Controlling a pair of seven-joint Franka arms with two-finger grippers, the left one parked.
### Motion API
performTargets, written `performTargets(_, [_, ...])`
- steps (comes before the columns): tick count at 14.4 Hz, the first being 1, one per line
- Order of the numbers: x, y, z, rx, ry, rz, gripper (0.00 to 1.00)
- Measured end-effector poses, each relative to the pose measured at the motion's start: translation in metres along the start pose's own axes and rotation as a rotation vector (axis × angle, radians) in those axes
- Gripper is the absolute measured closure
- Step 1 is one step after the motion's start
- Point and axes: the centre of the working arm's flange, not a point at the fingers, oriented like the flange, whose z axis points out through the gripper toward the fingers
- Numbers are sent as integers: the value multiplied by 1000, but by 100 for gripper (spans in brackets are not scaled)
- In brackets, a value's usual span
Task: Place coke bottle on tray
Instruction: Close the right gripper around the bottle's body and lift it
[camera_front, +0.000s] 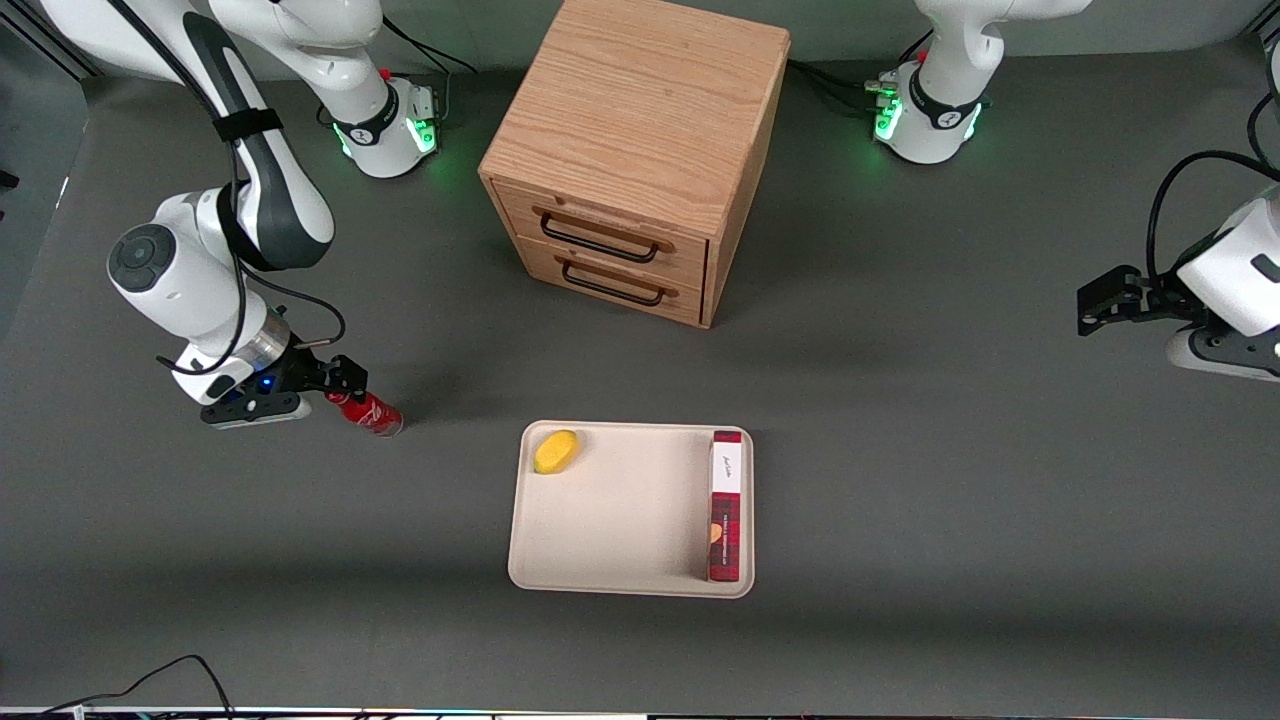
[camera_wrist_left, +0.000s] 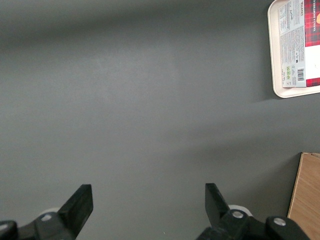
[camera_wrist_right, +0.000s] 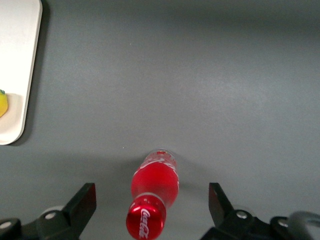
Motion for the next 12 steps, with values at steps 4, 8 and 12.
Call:
performTargets(4, [0, 0, 0, -4, 0, -6, 9])
performTargets(8, [-1, 0, 1, -8, -3, -11, 29])
performTargets(12, [-4, -1, 4, -8, -11, -14, 56])
